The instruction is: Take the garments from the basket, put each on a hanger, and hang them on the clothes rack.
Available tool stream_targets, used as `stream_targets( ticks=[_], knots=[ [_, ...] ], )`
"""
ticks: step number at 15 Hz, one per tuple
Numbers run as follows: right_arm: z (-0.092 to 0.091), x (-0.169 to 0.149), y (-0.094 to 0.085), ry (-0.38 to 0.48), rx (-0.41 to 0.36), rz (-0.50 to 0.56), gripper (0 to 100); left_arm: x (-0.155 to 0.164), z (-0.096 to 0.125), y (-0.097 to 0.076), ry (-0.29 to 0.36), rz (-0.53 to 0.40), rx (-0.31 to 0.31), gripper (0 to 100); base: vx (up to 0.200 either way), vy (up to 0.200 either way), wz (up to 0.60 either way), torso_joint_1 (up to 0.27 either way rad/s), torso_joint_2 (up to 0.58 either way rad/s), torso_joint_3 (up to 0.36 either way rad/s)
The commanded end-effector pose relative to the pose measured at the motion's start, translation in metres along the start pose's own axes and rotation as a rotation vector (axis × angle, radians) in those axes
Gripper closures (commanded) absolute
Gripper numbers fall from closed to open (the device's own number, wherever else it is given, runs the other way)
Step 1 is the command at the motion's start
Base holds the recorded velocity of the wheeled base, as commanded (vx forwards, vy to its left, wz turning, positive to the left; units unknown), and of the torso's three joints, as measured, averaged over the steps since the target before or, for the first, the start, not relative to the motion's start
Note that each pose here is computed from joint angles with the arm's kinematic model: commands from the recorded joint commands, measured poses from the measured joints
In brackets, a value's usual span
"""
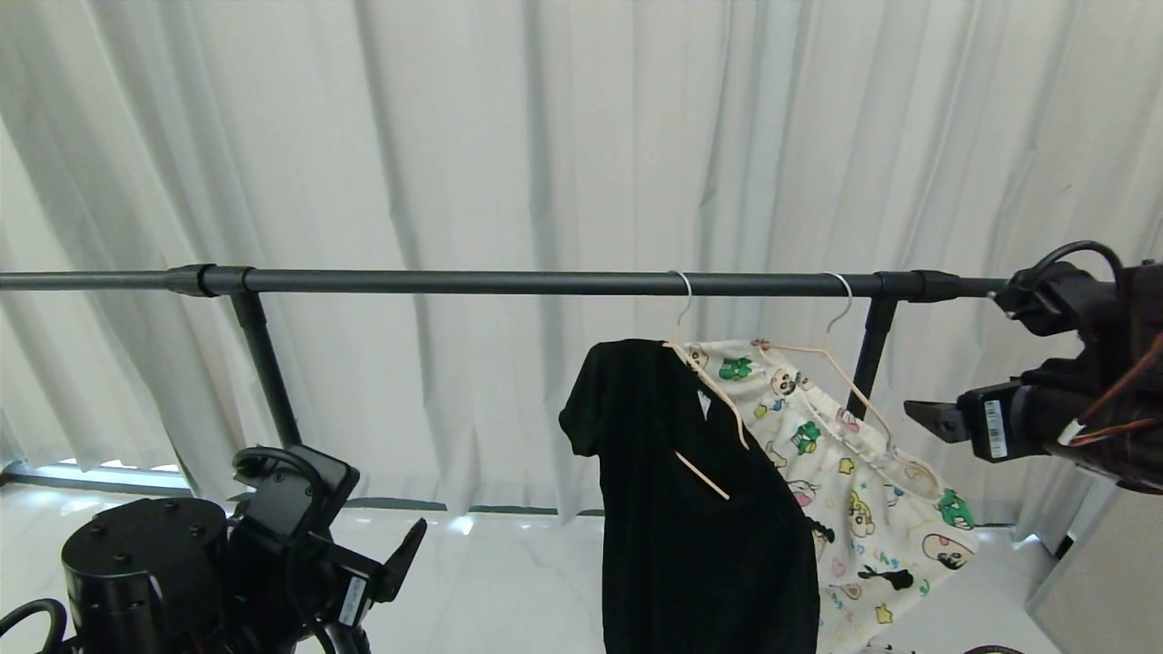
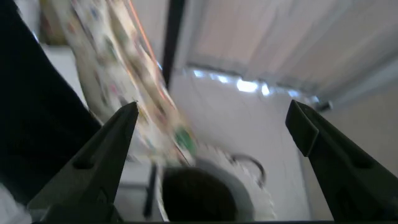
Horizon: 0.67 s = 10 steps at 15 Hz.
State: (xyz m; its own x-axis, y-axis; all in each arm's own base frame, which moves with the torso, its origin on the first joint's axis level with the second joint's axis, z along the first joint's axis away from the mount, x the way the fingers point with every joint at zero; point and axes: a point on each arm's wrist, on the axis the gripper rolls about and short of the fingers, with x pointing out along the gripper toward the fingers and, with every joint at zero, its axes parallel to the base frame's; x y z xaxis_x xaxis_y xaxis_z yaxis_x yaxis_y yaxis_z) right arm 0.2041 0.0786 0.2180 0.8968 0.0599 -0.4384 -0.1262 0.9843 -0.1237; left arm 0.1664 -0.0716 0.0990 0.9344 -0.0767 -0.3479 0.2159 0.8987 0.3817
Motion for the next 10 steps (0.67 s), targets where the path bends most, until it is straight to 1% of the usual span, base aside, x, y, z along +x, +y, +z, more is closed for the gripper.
stream_targets(
  ticks=[1, 2, 3, 5, 6, 10],
  knots=[
    [0.008, -0.052, -0.023, -0.063, 0.029, -0.034, 0, 0.002, 0.002, 0.007, -0.007, 0.039, -0.016, 0, 0.000, 0.000, 0.00, 0.000, 0.00, 0.000],
    [0.006, -0.063, -0.030, -0.026, 0.001, -0.055, 0, 0.003, 0.001, 0.011, -0.001, 0.060, -0.026, 0, -0.200, 0.000, 0.00, 0.002, 0.00, -0.002],
    [0.001, -0.071, -0.037, 0.023, -0.053, -0.084, 0, 0.004, -0.001, 0.015, 0.010, 0.081, -0.035, 0, -0.200, 0.000, 0.00, 0.007, 0.01, 0.002],
    [-0.008, -0.074, -0.044, 0.048, -0.131, -0.125, 0, 0.004, -0.003, 0.022, 0.017, 0.116, -0.055, 0, -0.200, 0.000, 0.00, 0.007, 0.00, 0.002],
    [-0.011, -0.075, -0.045, 0.043, -0.144, -0.133, 0, 0.003, -0.003, 0.027, 0.015, 0.138, -0.065, 0, -0.200, 0.000, 0.00, -0.012, 0.00, 0.012],
    [-0.025, -0.069, -0.045, 0.036, -0.146, -0.156, 0, 0.000, -0.007, 0.039, 0.016, 0.203, -0.095, 0, -0.200, 0.000, 0.00, -0.002, 0.00, 0.006]
  ],
)
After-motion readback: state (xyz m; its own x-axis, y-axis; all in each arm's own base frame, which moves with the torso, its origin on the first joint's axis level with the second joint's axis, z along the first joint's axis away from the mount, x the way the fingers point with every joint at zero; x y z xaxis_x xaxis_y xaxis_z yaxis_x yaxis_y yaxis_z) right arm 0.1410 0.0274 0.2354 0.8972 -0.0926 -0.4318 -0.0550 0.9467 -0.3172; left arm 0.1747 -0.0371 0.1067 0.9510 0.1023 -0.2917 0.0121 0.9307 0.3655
